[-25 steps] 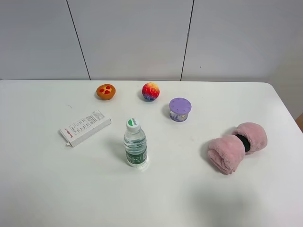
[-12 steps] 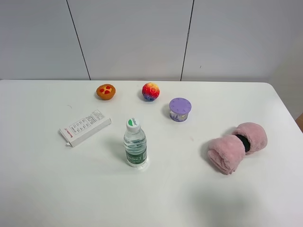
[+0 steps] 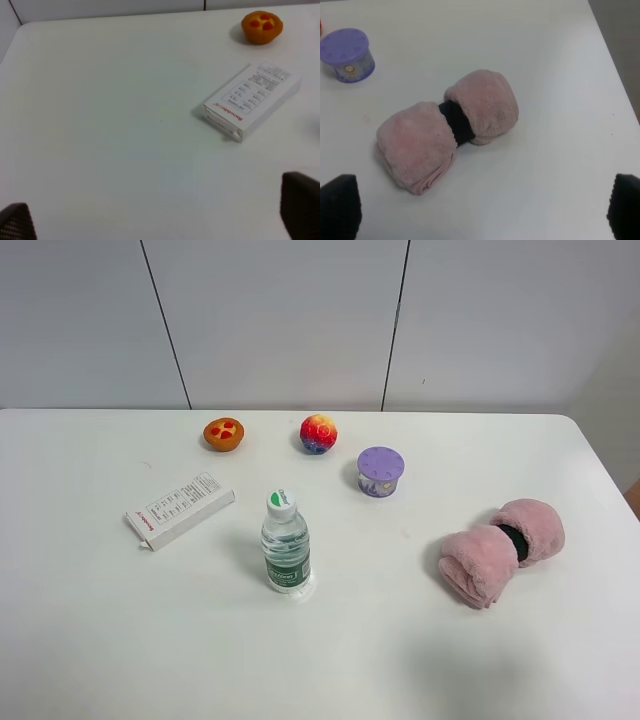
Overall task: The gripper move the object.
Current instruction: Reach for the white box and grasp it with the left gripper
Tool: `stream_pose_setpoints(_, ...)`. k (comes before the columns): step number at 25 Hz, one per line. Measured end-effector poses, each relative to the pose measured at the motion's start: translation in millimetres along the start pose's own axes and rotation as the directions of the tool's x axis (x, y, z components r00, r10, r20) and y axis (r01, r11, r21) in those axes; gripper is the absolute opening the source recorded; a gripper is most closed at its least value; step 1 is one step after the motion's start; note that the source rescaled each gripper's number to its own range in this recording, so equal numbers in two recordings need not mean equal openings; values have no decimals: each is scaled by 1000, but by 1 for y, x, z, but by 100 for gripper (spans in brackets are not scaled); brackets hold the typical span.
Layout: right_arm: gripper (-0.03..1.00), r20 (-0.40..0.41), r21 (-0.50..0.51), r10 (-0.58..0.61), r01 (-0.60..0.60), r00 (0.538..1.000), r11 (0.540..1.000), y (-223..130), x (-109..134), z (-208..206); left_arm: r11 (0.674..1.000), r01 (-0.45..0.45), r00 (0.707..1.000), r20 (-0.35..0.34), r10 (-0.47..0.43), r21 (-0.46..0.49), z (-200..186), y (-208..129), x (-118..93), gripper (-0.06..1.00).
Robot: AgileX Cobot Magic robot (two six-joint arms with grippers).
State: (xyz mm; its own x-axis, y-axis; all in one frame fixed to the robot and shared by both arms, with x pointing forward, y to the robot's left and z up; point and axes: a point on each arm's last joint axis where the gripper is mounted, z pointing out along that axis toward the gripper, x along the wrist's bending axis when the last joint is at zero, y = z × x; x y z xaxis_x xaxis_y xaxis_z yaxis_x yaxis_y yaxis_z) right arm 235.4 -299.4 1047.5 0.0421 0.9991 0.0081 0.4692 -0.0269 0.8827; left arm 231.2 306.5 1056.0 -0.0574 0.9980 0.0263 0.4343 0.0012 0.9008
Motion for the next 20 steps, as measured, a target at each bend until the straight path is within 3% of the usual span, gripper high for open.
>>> stream_pose_setpoints(20,100,0,0,0,0,1000,1000,0,0,0,1000,-5,1000,-14,5,0,0,0,1,99)
